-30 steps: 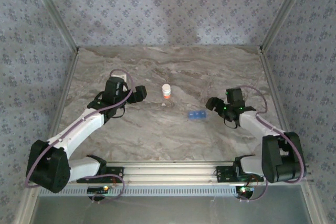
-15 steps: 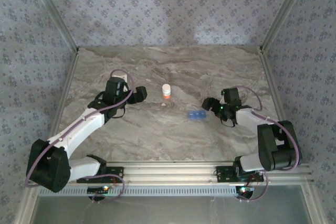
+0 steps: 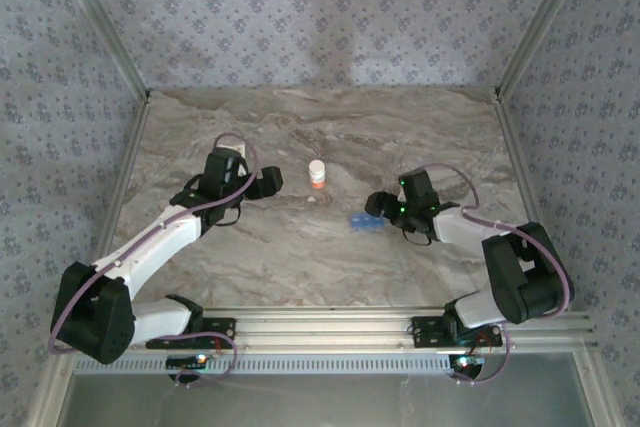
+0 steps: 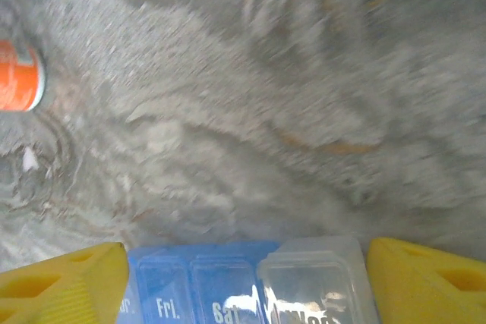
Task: Sort the pills into containers
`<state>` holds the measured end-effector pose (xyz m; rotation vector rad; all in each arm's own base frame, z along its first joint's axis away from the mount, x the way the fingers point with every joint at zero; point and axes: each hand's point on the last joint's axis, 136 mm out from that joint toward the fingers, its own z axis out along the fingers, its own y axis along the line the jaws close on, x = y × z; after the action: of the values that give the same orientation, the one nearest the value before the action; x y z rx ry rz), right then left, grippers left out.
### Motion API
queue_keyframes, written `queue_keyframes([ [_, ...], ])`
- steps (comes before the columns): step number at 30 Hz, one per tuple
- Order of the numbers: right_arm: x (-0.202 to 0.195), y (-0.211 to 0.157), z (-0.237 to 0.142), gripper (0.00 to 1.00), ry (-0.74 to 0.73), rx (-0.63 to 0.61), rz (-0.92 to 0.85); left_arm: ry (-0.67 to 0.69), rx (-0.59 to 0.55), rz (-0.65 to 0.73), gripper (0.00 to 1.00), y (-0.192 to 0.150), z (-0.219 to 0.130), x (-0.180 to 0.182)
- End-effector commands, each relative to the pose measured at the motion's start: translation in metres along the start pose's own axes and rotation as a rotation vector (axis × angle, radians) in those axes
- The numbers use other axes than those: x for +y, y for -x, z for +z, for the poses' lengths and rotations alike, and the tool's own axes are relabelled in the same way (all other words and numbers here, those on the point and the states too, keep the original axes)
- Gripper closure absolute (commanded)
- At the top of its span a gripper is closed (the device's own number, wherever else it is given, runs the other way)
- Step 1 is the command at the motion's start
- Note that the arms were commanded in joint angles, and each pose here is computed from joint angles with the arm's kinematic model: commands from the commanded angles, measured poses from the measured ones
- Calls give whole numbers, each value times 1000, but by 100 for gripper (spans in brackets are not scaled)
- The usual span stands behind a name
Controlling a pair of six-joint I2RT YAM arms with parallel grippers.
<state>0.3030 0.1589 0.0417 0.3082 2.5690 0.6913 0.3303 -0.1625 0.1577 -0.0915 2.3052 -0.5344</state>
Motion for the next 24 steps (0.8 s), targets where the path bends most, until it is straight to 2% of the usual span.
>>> queue_keyframes([
  [1, 21, -5, 3, 17, 29, 17, -9, -29, -10, -4, 2, 5, 0, -9],
  [16, 136, -77, 23, 18, 170, 177, -231, -1, 5, -1, 2, -2, 5, -3],
  [21, 144, -74, 2, 18, 172, 144, -308, 27, 1, -1, 2, -4, 4, 5],
  [24, 145, -62, -7, 16, 156, 136, -433, 52, -10, -5, 2, -4, 3, 10],
])
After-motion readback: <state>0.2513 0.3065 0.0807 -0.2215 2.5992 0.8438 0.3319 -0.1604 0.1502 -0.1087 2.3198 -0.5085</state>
